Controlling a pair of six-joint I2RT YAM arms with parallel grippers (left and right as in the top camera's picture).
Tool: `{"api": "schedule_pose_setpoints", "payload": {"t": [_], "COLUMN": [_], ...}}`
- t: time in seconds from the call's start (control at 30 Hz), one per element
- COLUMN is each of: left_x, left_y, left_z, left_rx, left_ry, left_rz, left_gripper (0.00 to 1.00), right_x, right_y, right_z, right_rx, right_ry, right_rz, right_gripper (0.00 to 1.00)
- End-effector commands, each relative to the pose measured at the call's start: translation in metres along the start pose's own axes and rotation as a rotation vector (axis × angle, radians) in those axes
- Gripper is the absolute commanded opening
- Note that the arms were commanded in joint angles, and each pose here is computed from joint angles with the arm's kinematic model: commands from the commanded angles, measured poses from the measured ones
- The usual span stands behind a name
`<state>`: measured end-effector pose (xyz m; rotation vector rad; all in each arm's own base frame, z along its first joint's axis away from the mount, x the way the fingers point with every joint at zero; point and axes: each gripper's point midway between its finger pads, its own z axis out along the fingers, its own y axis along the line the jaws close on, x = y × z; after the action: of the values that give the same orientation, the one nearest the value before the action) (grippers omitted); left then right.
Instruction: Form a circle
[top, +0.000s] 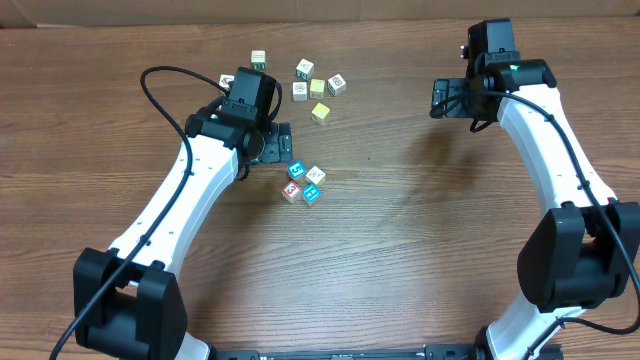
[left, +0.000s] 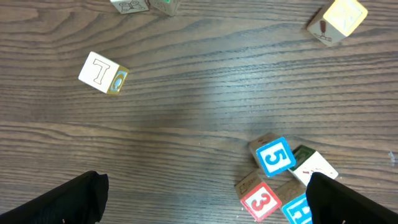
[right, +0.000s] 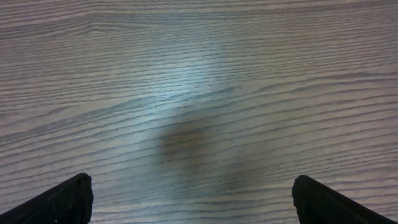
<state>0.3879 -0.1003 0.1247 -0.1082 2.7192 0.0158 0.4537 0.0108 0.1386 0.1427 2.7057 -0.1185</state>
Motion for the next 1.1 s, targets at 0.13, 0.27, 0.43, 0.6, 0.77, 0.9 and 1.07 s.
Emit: {"api": "schedule_pose_setpoints", "payload": {"t": [0.13, 0.27, 0.43, 0.6, 0.77, 0.9, 1.07], "left_x": [-0.003, -0.003, -0.003, -0.003, -0.009, -0.017, -0.034], "left_y": [0.0, 0.0, 0.0, 0.001, 0.008, 0.009, 0.03], "left_z": [-0.003, -0.003, -0.003, -0.001, -0.012, -0.037, -0.084], "left_rx": [-0.004, -0.004, -0.004, -0.004, -0.011, 0.01, -0.048], "left_ry": [-0.014, -0.014, -0.014, -0.008, -0.043, -0.107, -0.257], "left_rz": [-0.007, -0.007, -0.006, -0.01, -0.023, -0.032, -0.045], "left_gripper": [0.99, 1.0, 1.0, 1.0, 1.0, 1.0, 1.0], "right_x": [-0.006, -0.006, -0.006, -0.006, -0.006, -0.006, -0.006], "right_y": [0.0, 0.0, 0.0, 0.0, 0.0, 0.0, 0.0], "right_z": [-0.008, -0.008, -0.008, -0.008, -0.008, -0.008, -0.008], "right_rx": [-0.005, -0.005, -0.005, -0.005, -0.005, -0.005, -0.005], "right_ry": [-0.027, -0.027, -0.027, -0.027, -0.027, -0.027, -0.027], "right_rz": [0.005, 0.005, 0.005, 0.005, 0.005, 0.005, 0.005], "right_gripper": [1.0, 1.0, 1.0, 1.0, 1.0, 1.0, 1.0]}}
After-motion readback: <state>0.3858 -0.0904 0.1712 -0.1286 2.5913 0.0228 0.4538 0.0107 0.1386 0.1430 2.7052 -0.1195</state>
